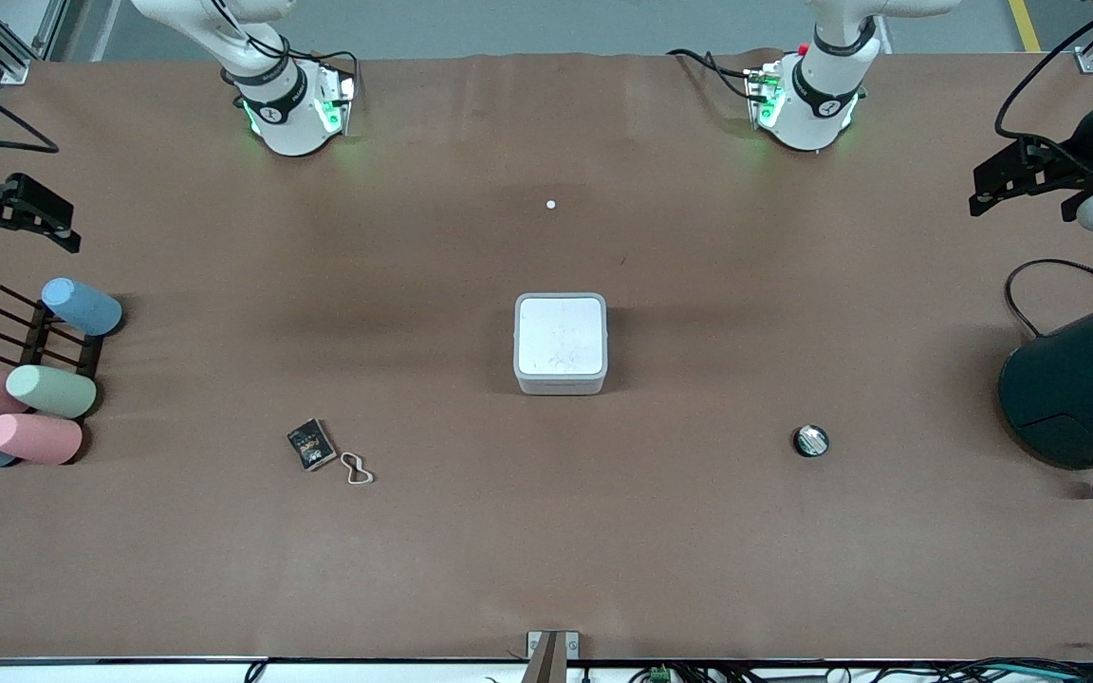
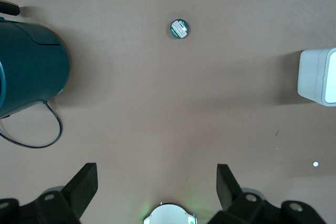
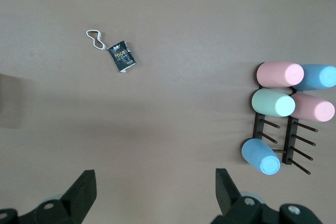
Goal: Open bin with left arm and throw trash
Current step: 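Reach the left gripper to the lid of the white bin, then lift the bin lid with the left gripper while the right gripper reaches the band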
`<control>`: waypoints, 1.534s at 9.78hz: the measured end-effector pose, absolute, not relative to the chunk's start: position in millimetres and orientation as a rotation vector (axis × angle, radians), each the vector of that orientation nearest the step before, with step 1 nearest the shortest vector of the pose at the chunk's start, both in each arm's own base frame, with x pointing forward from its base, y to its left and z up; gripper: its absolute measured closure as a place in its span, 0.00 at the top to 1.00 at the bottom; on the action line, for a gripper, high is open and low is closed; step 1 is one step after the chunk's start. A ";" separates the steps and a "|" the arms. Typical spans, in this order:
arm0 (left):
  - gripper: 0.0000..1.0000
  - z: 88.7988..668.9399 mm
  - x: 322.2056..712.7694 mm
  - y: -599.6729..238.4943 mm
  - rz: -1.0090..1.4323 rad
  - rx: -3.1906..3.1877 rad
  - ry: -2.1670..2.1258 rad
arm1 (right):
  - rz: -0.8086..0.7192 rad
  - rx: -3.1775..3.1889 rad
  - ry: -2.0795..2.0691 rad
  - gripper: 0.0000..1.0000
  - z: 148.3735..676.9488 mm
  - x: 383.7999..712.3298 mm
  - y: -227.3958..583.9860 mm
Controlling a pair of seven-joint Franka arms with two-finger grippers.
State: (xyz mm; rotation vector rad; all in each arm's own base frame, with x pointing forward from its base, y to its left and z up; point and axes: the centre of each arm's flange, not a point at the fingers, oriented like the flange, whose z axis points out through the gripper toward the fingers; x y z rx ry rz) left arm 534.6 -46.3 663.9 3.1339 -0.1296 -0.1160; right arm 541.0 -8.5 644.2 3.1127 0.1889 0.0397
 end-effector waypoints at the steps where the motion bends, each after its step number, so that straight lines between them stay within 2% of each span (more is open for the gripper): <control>1: 1.00 665.0 535.2 -46.1 -0.105 3.134 -0.129 | 0.040 3.112 0.193 1.00 644.2 541.0 -6.9; 4: 1.00 665.5 535.5 -54.9 -0.095 3.131 -0.158 | 0.037 3.112 0.199 1.00 644.0 540.8 -5.0; 6: 0.98 641.6 539.3 -103.6 -0.168 3.120 -0.236 | 0.035 3.112 0.202 1.00 643.8 540.7 -4.0; 7: 0.92 618.6 542.9 -147.0 -0.214 3.124 -0.234 | 0.034 3.112 0.205 1.00 643.6 540.7 -2.9; 8: 0.84 592.7 545.2 -196.1 -0.239 3.129 -0.223 | 0.034 3.112 0.212 1.00 643.1 540.9 -0.5; 9: 0.65 561.9 544.5 -248.7 -0.241 3.131 -0.212 | 0.035 3.111 0.229 1.00 642.0 541.4 4.8; 13: 0.07 438.6 518.6 -404.8 -0.174 3.115 -0.077 | -0.030 3.095 0.389 1.00 605.9 556.2 60.3; 14: 0.01 411.9 516.6 -427.8 -0.148 3.097 -0.056 | -0.048 3.088 0.430 1.00 591.5 562.3 76.2; 15: 0.01 389.3 516.6 -444.4 -0.121 3.078 -0.033 | -0.057 3.078 0.491 1.00 577.4 568.6 90.3</control>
